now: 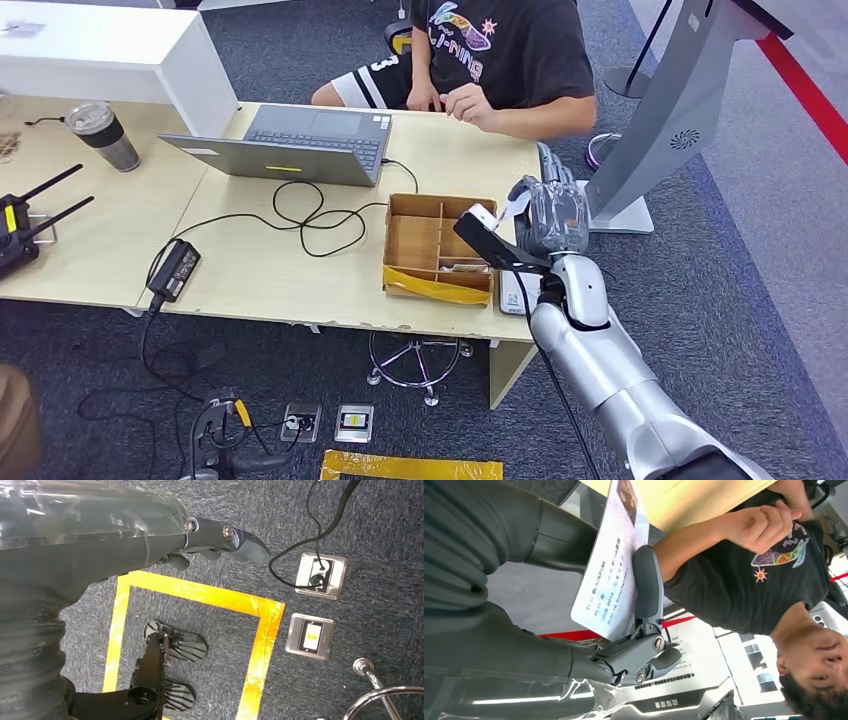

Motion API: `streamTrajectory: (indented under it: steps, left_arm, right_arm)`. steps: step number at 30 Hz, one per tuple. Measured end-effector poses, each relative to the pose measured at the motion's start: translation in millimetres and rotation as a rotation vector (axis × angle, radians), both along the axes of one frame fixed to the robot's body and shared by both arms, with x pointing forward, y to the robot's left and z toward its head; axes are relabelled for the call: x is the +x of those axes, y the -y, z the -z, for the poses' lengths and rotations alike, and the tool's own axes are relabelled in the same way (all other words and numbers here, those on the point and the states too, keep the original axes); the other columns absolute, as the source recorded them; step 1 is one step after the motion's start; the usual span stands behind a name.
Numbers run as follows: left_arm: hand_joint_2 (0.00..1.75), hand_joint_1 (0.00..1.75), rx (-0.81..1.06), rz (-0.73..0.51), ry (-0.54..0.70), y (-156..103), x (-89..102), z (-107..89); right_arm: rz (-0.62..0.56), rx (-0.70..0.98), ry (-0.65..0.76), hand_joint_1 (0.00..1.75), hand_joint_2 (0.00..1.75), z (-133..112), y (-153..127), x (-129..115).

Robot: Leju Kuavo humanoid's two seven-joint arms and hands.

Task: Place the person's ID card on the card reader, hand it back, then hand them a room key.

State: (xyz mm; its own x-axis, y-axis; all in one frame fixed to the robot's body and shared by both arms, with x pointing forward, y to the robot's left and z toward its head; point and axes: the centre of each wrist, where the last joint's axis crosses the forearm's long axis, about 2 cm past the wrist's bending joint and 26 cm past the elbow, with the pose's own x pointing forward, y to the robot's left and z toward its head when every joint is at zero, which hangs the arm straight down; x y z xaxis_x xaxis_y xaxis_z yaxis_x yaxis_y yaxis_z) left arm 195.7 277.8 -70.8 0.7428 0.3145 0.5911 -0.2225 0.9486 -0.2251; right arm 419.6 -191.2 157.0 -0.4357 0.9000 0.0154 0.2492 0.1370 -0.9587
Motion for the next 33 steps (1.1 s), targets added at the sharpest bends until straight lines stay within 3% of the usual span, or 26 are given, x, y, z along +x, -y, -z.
streamTrajectory:
  steps: [10, 24, 33]
  left_arm:
    - [1.75, 0.0, -0.003, -0.018, -0.001, -1.0, -0.4, 0.2]
    - [1.75, 0.0, 0.002, -0.085, -0.02, -10.5, -9.0, 4.0]
    - [1.75, 0.0, 0.015, -0.105, -0.031, -15.5, -13.9, 6.1]
  right_arm:
    - [0.051, 0.011, -0.043, 1.7, 1.75, 11.8, 13.8, -2.6]
    - [0.19, 0.116, -0.23, 1.75, 1.75, 60.0, 52.5, -25.9]
    - [0.214, 0.163, -0.317, 1.75, 1.75, 79.3, 58.5, -39.0]
